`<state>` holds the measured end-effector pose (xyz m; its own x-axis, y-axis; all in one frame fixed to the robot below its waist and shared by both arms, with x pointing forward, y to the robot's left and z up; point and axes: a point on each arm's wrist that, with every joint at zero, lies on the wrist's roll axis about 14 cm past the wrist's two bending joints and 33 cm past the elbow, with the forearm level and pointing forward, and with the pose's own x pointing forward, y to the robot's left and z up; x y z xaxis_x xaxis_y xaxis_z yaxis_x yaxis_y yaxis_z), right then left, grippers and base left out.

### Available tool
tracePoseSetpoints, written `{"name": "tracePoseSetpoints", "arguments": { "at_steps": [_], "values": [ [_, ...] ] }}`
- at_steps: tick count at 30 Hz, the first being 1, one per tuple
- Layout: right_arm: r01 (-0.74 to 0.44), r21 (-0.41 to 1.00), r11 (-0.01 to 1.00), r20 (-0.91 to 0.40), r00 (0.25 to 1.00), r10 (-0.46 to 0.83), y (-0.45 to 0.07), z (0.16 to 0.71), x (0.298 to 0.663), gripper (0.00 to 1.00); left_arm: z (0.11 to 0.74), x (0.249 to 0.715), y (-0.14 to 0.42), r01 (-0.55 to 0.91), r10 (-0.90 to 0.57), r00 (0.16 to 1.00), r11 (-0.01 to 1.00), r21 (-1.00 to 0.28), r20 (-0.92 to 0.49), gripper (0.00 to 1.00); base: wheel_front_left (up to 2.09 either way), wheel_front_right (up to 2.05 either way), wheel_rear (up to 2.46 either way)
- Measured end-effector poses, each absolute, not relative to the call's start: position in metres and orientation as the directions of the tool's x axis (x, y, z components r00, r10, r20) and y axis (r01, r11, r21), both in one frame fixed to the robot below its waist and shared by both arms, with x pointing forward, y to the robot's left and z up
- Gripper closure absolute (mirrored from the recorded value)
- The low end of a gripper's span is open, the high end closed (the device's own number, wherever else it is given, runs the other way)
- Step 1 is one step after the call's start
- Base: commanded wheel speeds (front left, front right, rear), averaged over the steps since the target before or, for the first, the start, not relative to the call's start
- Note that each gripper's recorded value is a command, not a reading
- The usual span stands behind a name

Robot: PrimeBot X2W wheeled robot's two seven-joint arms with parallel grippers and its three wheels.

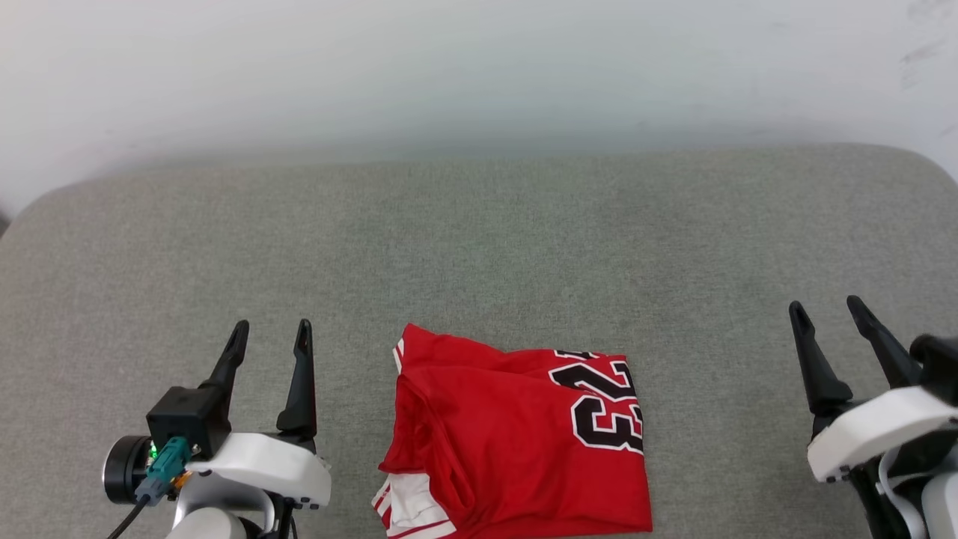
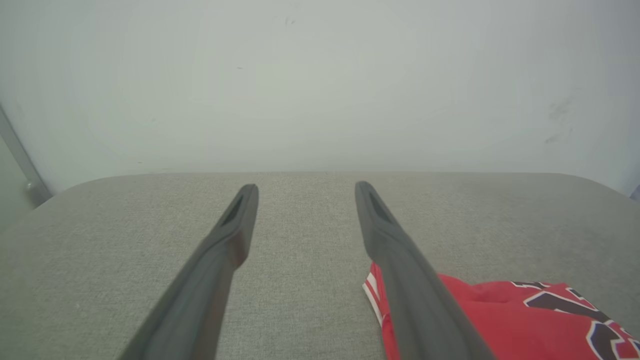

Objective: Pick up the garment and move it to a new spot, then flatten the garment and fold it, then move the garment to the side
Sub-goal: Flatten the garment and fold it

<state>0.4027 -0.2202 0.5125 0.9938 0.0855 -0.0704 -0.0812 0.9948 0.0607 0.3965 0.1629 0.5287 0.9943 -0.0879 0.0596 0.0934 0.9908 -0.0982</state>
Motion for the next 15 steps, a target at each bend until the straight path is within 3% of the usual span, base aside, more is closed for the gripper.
{"name": "tracePoseSetpoints", "arguments": {
  "at_steps": [5,15],
  "values": [
    [-0.086,0.071,0.994,0.029,0.996,0.084,-0.207,0.535,0.384,0.0,0.524,0.387,0.166,0.084,-0.08,0.996,0.993,-0.089,0.046,0.0,0.0,0.0,0.0],
    [-0.09,0.096,0.991,0.025,0.996,0.088,-0.193,0.537,0.367,0.0,0.518,0.381,0.169,0.068,-0.065,0.997,0.994,-0.081,0.032,0.0,0.0,0.0,0.0]
  ]
}}
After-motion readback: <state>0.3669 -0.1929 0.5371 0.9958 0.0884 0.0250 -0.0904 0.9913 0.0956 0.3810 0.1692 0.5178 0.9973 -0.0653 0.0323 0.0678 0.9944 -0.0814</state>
